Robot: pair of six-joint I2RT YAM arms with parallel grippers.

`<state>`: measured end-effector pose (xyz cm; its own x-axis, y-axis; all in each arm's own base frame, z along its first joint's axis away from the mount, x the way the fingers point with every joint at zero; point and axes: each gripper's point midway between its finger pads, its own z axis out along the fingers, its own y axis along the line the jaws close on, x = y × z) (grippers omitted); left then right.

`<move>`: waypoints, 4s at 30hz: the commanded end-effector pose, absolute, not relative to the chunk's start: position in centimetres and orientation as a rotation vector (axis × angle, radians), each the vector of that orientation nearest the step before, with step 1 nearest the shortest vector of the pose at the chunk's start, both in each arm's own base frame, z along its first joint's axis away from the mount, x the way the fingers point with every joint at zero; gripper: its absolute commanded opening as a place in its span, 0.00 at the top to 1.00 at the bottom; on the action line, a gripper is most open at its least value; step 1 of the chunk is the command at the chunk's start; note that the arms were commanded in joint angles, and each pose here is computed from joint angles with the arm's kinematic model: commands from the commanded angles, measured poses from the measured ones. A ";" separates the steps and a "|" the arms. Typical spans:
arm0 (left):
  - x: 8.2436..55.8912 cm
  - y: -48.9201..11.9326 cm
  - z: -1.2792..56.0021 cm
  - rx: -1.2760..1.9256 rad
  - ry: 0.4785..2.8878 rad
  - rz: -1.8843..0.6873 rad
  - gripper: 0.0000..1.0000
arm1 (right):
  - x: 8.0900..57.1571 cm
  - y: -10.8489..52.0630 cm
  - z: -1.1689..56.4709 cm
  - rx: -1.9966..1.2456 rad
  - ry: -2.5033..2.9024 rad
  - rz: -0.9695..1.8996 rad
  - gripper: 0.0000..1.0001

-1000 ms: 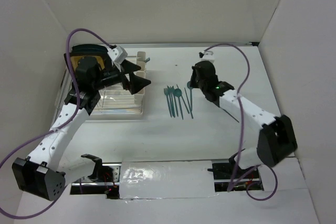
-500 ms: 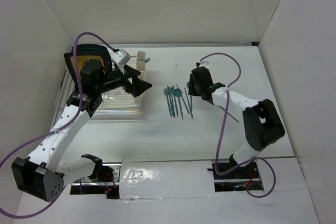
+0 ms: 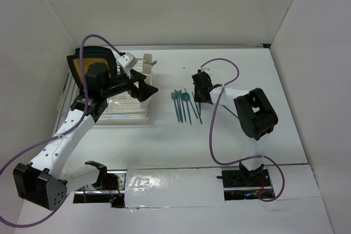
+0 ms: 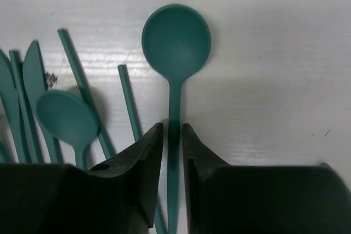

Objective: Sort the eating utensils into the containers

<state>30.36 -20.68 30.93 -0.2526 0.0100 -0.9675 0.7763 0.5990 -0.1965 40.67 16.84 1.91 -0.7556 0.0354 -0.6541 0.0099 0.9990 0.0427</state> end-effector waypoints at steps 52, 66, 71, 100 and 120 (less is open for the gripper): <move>30.9 -26.9 25.1 0.685 1.837 -1.227 0.17 | 32.0 31.2 31.2 0.303 1.643 1.090 1.00; 31.4 -26.7 25.8 0.691 1.807 -1.176 0.59 | 31.6 34.0 32.3 0.287 1.644 1.088 1.00; 30.6 -26.7 26.5 0.722 1.763 -1.191 0.91 | 31.6 33.9 31.8 0.265 1.690 1.052 0.91; 41.9 -21.9 36.4 0.706 1.261 -0.720 1.00 | 23.8 19.4 24.9 0.221 2.000 0.570 0.03; 45.6 -19.7 29.0 0.820 1.207 -0.694 1.00 | 26.7 18.3 22.5 0.224 2.032 0.520 0.00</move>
<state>45.92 -19.61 27.50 0.0562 -0.0327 -0.9979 0.8087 0.5877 0.0263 25.76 17.82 21.43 -0.5222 0.3531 -0.7763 -0.0262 0.9032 0.4284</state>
